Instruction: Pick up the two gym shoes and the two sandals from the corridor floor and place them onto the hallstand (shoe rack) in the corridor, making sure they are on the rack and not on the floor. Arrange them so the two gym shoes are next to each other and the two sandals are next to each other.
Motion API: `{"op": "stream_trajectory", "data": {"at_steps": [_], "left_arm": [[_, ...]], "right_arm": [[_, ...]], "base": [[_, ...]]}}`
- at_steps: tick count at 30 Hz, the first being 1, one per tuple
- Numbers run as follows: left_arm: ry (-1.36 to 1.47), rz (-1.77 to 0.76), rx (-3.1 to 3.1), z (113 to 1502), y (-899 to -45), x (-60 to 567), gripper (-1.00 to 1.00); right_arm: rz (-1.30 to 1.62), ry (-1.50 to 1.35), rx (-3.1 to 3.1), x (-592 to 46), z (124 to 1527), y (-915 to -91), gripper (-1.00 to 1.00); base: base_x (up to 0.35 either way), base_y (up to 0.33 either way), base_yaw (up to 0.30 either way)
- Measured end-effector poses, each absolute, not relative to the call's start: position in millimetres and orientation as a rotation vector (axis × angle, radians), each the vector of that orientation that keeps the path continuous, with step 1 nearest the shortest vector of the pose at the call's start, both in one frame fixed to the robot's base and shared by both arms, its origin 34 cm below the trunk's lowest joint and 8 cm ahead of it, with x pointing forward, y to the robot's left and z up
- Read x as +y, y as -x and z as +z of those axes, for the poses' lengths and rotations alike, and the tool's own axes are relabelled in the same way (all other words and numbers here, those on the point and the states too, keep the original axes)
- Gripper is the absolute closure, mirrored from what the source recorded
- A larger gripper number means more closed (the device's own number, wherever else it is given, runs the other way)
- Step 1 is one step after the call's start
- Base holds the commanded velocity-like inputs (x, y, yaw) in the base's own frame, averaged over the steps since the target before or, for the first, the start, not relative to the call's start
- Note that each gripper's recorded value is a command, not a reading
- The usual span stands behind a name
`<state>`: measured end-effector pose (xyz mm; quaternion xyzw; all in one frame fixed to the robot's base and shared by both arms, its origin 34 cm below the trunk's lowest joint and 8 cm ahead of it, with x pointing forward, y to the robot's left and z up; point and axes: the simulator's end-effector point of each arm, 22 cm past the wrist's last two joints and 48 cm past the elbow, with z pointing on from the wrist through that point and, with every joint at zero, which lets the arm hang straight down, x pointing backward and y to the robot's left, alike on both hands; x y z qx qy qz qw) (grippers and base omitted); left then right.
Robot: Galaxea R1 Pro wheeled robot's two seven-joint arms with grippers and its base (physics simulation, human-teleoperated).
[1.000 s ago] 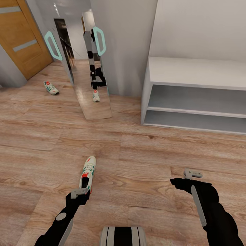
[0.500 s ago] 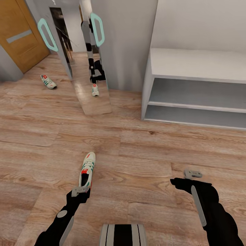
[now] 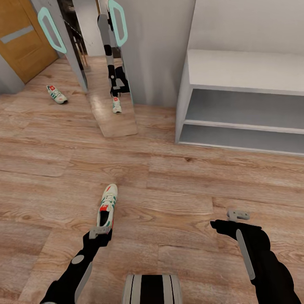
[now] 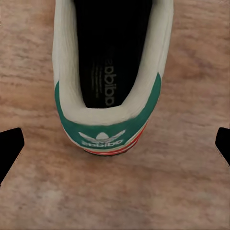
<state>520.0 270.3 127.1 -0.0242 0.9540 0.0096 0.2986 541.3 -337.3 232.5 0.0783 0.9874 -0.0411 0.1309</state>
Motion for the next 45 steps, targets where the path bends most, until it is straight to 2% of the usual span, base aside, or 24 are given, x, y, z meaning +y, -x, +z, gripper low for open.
{"op": "stream_trajectory", "data": {"at_steps": [45], "left_arm": [[0.065,0.025,2.539,107,-532,270,-1.00]], "right_arm": [[-0.129,-0.227,2.932,-337,201,-523,-1.00]], "base": [[0.000,0.000,0.000]]}}
